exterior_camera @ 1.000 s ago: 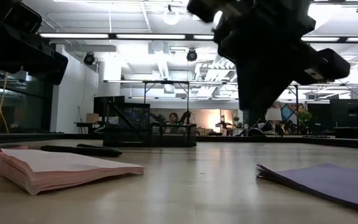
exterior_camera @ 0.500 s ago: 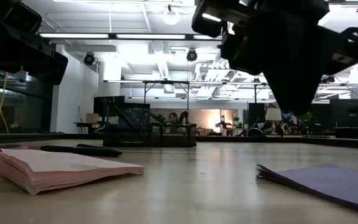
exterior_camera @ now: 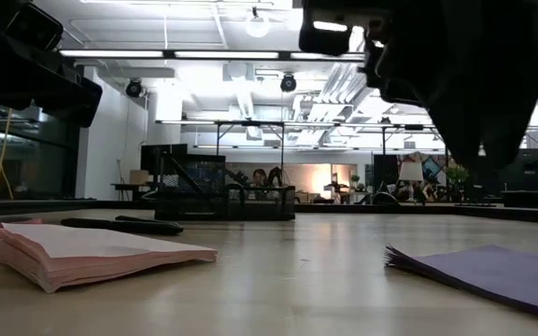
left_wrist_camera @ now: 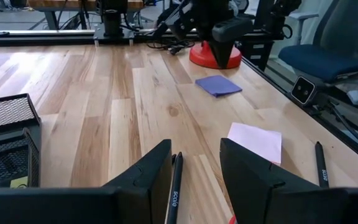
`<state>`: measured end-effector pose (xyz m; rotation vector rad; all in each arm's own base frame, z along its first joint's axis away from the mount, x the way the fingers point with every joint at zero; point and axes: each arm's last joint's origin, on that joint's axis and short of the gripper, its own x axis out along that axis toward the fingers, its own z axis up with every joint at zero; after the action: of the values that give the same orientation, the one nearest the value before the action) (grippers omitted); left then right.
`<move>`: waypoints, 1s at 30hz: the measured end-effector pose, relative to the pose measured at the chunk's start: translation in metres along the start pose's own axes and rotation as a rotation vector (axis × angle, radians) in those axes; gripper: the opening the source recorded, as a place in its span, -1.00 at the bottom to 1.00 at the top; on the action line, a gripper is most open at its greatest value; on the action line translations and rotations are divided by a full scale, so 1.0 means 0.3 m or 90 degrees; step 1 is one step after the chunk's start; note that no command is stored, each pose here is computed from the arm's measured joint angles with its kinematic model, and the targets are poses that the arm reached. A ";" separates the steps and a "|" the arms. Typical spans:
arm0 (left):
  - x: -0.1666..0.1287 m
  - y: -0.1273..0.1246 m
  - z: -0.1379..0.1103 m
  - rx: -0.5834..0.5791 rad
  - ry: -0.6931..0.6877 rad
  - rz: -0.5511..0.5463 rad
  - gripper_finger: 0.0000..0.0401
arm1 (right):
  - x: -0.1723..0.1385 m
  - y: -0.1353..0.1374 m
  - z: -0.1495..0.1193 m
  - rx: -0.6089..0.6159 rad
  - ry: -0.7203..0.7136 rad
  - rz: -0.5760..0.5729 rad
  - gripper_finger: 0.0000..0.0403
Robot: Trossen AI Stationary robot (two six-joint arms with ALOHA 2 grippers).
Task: Pick and place office supplies into organizer
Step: Put the violet sticky notes into the black desk organizer
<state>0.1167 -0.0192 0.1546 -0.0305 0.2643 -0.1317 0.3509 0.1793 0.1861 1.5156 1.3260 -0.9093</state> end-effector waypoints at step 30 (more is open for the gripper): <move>0.000 0.000 0.000 0.000 0.000 0.000 -0.39 | 0.063 0.019 0.030 0.057 -0.063 0.023 -0.56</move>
<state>0.1167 -0.0192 0.1545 -0.0307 0.2651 -0.1320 0.3599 0.1768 0.1663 1.5368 1.1972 -1.0197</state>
